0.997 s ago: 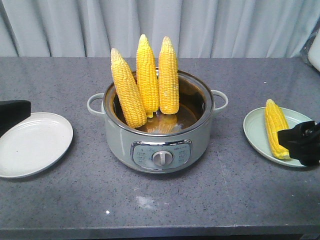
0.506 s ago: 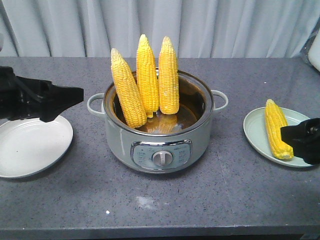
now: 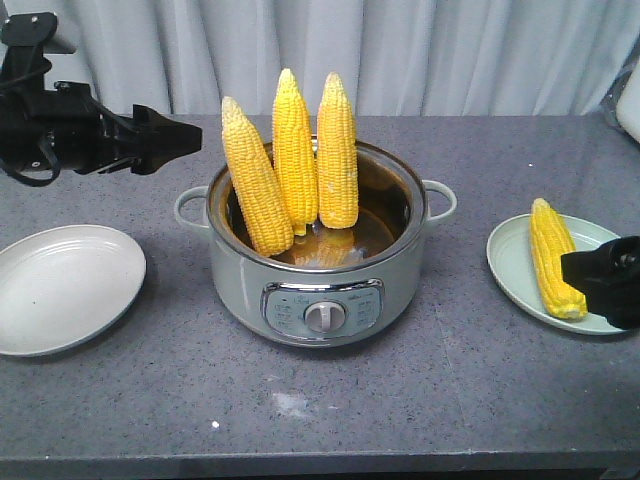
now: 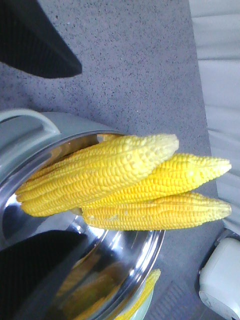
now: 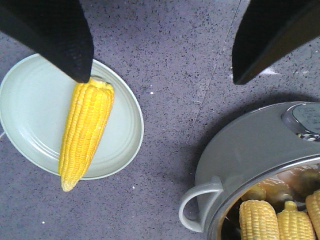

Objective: Distribute corn equally
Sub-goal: 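Reach the left gripper into the pot and grasp a corn cob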

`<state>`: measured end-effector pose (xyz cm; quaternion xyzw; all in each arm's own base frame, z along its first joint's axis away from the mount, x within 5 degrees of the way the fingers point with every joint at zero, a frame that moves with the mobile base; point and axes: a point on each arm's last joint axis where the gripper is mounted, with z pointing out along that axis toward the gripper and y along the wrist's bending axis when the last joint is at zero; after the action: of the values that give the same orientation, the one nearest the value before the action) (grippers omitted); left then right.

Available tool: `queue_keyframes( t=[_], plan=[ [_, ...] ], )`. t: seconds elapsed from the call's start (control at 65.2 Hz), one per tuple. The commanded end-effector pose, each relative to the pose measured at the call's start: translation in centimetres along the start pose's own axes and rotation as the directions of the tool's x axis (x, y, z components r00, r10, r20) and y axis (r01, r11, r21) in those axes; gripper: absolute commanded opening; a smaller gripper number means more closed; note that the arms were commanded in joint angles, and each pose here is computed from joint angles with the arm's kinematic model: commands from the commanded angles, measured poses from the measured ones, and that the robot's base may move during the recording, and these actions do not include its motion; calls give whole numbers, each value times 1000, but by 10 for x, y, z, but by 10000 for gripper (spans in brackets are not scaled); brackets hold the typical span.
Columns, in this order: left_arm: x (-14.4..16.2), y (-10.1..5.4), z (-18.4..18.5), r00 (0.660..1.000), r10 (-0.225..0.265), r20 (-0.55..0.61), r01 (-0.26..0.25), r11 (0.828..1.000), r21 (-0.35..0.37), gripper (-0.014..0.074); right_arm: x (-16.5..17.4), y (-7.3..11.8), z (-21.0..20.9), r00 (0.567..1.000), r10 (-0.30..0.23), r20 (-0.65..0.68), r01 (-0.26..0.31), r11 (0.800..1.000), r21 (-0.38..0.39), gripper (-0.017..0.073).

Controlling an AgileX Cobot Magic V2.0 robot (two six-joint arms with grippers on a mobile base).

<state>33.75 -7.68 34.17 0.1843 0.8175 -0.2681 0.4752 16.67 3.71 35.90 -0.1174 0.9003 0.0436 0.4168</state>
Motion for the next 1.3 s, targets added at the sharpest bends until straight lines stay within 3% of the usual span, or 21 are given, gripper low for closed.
queue_keyframes(
  t=[0.0,0.199,0.46,0.69,0.828,1.089,1.288],
  plan=[
    [-23,-7,-2,996,-18,82,15,999,44,585,-11,-1,-8,996,-8,94,7,1000,10,560],
    [-27,-12,28,998,-10,62,4,996,93,585,-11,-1,-8,996,-8,94,7,1000,10,560],
    [-33,-10,70,998,10,59,-15,996,94,585,-11,-1,-8,996,-8,94,7,1000,10,560],
    [-34,-26,93,998,45,42,-52,985,163,579,-11,-1,-8,996,-8,94,7,1000,10,560],
    [-32,-35,96,993,105,45,-112,978,178,498,-11,-1,-8,996,-8,94,7,1000,10,560],
    [-32,-36,96,994,103,45,-110,977,184,244,-11,-1,-8,996,-8,94,7,1000,10,560],
    [-31,-37,96,994,104,37,-109,974,199,192,-11,-1,-8,996,-8,94,7,1000,10,560]
  ],
)
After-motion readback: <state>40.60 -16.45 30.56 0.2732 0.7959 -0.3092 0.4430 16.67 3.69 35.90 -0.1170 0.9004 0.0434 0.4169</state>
